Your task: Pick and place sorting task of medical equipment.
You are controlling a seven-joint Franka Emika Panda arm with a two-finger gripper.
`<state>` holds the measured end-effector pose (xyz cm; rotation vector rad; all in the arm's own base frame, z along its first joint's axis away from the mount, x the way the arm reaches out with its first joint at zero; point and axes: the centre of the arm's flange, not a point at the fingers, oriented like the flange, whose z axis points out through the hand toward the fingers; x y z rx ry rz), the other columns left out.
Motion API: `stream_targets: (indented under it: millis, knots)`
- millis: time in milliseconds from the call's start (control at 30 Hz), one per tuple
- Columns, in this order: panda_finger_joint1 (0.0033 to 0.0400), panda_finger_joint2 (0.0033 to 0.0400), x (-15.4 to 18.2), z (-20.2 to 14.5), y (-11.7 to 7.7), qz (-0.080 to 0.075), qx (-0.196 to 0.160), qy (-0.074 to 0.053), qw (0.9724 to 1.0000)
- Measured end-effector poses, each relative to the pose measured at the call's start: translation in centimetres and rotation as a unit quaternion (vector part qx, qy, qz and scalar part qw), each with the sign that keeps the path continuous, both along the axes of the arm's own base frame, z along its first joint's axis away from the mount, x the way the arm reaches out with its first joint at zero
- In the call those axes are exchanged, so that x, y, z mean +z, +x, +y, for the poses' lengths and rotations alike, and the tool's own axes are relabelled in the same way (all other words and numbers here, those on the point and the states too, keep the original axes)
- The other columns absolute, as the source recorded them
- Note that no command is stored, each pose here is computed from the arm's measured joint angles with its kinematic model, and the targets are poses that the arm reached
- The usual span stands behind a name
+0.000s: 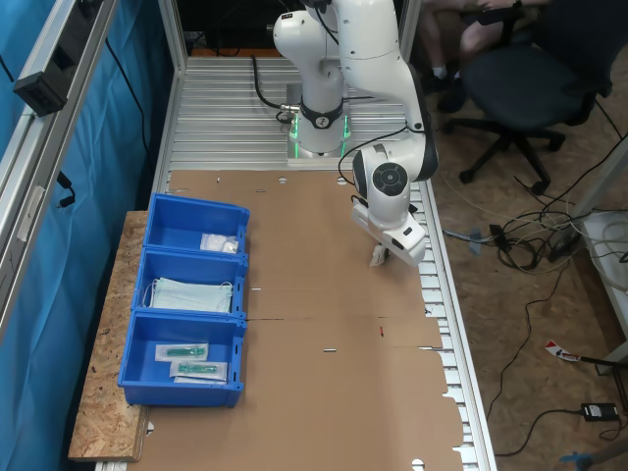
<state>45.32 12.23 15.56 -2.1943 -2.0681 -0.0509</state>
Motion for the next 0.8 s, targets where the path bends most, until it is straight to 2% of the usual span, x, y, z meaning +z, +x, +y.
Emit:
stream_targets:
  millis: [100, 233, 367, 500, 633, 800]
  knots:
    - [0.0061, 0.0061, 1.6, -0.4, 0.7, -0.019, -0.004, -0.002, 0.9998]
    - [0.0061, 0.0061, 4.8, -1.5, 2.0, -0.053, -0.014, -0.006, 0.9985]
    - [0.0061, 0.0061, 8.5, -3.1, 3.2, -0.090, -0.030, -0.011, 0.9954]
    - [0.0061, 0.0061, 12.4, -5.4, 4.0, -0.119, -0.052, -0.017, 0.9914]
    - [0.0061, 0.0061, 15.7, -8.3, 4.4, -0.135, -0.079, -0.023, 0.9874]
    - [0.0061, 0.0061, 18.7, -12.4, 4.0, -0.134, -0.121, -0.028, 0.9831]
